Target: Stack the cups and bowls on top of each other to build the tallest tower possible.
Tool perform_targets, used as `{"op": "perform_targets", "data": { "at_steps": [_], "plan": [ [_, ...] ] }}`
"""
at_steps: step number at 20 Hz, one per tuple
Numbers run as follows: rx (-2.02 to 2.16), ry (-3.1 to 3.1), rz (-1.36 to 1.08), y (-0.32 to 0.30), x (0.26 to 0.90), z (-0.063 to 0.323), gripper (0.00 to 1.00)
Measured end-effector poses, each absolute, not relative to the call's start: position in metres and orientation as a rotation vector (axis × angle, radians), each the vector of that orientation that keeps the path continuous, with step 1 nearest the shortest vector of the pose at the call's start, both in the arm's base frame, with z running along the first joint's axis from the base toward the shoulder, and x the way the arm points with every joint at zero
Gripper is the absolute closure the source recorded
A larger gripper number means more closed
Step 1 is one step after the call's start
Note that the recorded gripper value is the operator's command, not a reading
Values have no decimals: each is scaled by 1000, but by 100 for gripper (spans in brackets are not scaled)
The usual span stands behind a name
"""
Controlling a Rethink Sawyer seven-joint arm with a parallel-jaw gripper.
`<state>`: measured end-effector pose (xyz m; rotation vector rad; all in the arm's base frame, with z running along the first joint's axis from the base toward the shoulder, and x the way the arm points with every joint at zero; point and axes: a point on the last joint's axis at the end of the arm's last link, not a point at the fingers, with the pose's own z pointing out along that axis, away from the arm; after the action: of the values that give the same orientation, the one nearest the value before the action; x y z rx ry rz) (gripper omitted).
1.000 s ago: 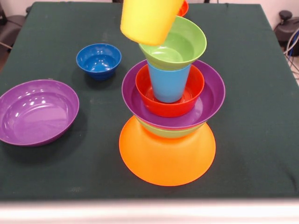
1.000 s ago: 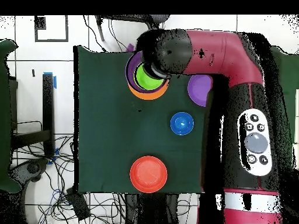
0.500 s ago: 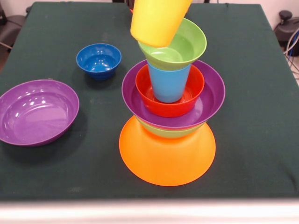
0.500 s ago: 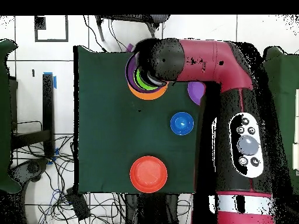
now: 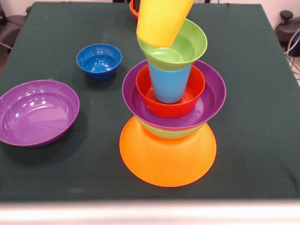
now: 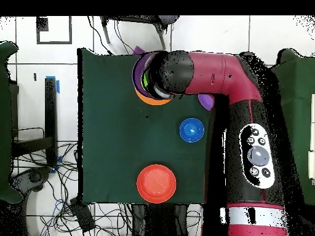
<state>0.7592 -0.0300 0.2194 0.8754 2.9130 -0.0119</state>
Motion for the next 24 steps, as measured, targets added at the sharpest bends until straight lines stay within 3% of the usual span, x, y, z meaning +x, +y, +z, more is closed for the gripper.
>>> {"op": "perform_targets", "data": {
  "at_steps": [24],
  "plan": [
    [881,2909,53,-16,727,176,100]
  ]
}}
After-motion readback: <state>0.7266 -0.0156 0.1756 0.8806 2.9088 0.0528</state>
